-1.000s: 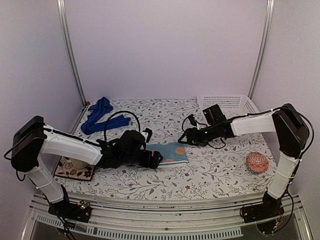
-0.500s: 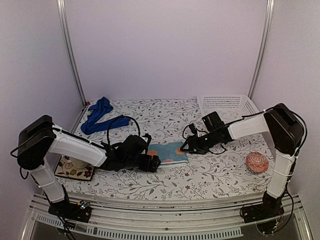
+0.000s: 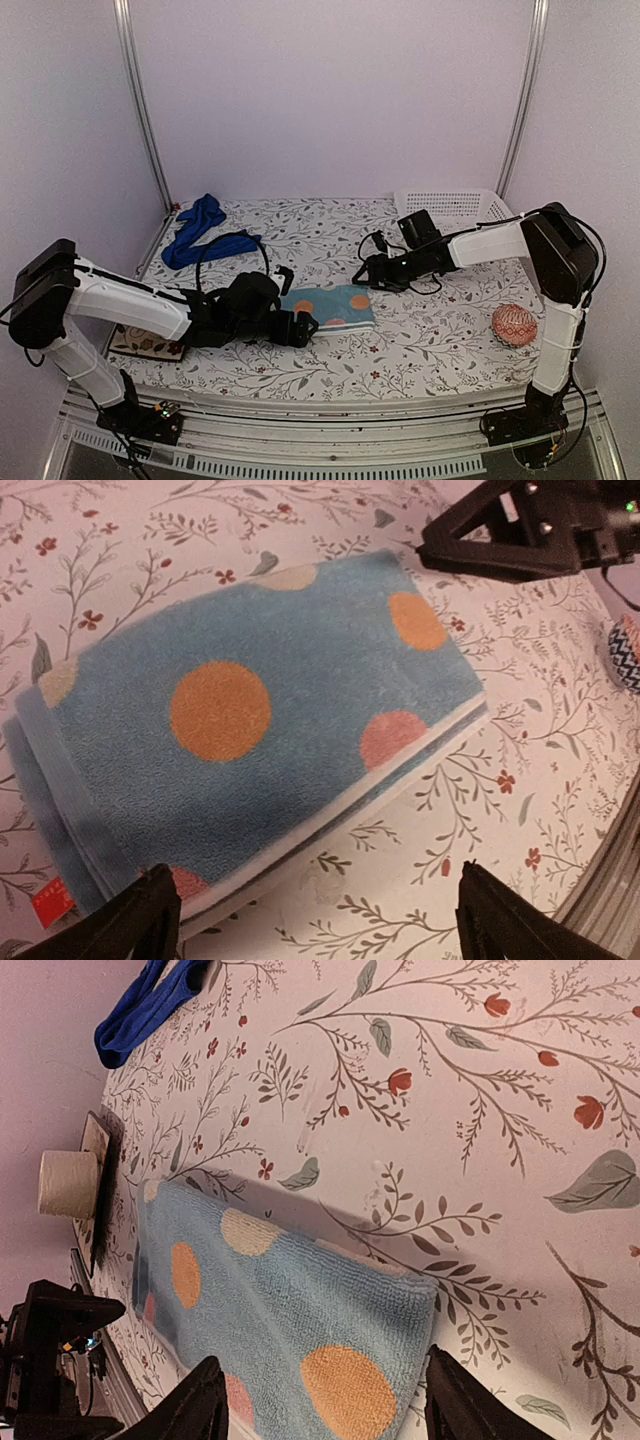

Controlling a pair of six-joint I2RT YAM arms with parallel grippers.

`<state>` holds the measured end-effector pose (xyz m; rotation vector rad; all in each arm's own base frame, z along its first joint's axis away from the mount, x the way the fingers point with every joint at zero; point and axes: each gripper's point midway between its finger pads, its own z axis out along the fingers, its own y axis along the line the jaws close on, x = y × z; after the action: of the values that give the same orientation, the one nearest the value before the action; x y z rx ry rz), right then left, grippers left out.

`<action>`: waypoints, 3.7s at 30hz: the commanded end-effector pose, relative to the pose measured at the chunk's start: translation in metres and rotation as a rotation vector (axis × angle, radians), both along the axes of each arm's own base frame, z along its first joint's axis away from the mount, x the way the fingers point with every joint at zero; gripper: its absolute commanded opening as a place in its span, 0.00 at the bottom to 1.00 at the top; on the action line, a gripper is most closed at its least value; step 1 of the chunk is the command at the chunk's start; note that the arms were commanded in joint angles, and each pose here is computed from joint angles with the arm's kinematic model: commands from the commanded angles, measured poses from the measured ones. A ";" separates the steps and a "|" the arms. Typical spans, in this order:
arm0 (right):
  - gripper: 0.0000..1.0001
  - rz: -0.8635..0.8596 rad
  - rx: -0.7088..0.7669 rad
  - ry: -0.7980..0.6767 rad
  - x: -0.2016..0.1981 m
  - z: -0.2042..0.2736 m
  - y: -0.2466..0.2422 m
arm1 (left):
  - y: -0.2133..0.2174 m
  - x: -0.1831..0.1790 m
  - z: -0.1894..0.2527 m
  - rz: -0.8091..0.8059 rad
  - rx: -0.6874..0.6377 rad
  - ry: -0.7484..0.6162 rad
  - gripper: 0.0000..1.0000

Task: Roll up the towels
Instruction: Smooth out the towel at the center of the board, then rotate the towel at the center of the board.

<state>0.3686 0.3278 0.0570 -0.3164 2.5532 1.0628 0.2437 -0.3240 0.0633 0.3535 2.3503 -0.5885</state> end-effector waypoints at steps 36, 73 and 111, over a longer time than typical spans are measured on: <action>0.76 0.099 0.003 -0.042 0.033 -0.001 0.023 | 0.032 0.078 -0.050 0.149 0.120 0.024 0.97; 0.95 0.094 -0.037 -0.381 -0.037 0.081 -0.022 | -0.020 0.077 0.020 -0.001 -0.030 -0.065 0.97; 0.93 0.248 -0.249 -0.454 -0.088 0.065 0.022 | -0.002 0.014 0.026 -0.383 0.202 -0.594 0.91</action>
<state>0.2676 0.3711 0.0850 -0.8547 2.3658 0.8020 0.2647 -0.2980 0.0793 0.7685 1.9575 -0.3833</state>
